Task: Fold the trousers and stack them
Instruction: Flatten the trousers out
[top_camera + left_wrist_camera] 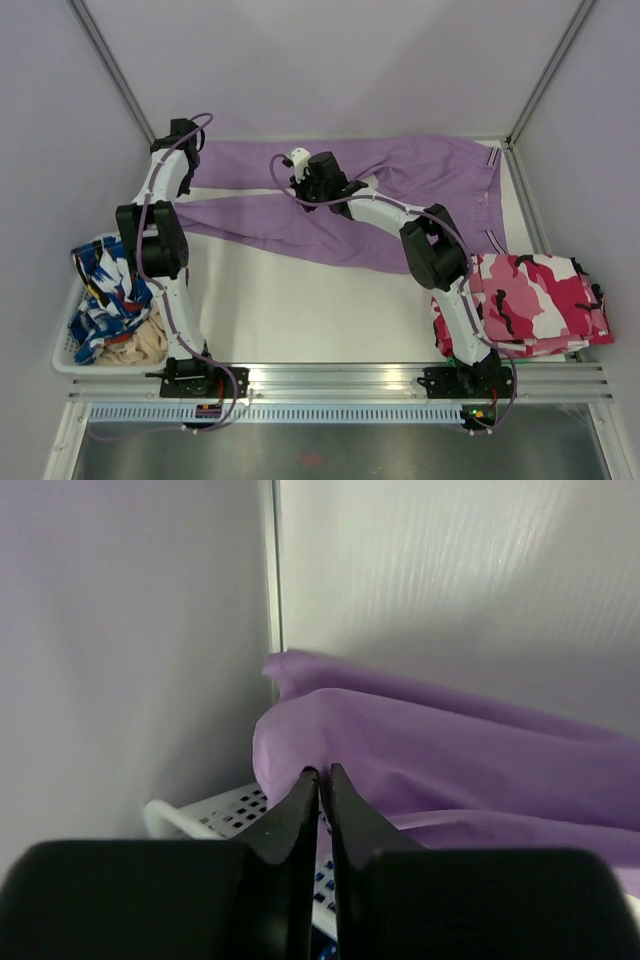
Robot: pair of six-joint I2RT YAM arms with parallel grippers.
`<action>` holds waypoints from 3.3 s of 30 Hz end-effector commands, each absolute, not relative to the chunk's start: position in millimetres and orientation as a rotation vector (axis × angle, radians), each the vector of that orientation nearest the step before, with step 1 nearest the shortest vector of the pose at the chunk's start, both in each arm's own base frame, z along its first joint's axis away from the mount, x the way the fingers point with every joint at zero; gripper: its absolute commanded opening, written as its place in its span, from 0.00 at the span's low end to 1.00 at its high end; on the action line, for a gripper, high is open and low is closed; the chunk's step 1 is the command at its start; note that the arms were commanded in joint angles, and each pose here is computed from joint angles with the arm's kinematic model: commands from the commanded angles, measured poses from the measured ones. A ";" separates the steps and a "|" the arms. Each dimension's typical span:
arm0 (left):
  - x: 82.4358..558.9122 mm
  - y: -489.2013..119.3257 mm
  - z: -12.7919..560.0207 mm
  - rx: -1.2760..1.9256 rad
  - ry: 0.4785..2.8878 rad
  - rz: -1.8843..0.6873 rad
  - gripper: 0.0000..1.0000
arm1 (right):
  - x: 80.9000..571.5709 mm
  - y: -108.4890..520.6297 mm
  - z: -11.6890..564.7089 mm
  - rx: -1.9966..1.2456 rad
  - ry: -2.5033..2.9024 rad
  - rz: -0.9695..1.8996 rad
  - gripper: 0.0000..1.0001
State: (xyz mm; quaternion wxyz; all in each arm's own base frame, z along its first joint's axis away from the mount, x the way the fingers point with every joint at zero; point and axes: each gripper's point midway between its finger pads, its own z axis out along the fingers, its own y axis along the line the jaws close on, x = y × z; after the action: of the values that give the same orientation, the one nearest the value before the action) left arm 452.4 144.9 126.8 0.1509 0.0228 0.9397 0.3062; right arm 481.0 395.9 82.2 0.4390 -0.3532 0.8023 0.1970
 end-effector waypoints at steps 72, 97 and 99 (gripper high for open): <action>476.1 198.5 159.6 -1.254 1.882 0.131 0.02 | 420.1 294.1 135.8 -0.465 2.097 0.553 0.98; 454.0 169.4 146.4 -1.177 2.020 0.172 0.90 | 406.8 296.9 140.4 -0.415 2.104 0.632 0.98; 443.2 169.7 140.4 -1.254 2.007 0.187 0.91 | 405.5 297.2 138.8 -0.408 2.111 0.640 0.98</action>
State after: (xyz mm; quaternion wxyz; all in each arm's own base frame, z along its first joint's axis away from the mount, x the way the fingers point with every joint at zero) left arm 454.6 159.4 125.0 0.3585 -0.4487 0.8169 0.0533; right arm 407.3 291.5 121.4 0.4194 -0.1725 0.8606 0.2319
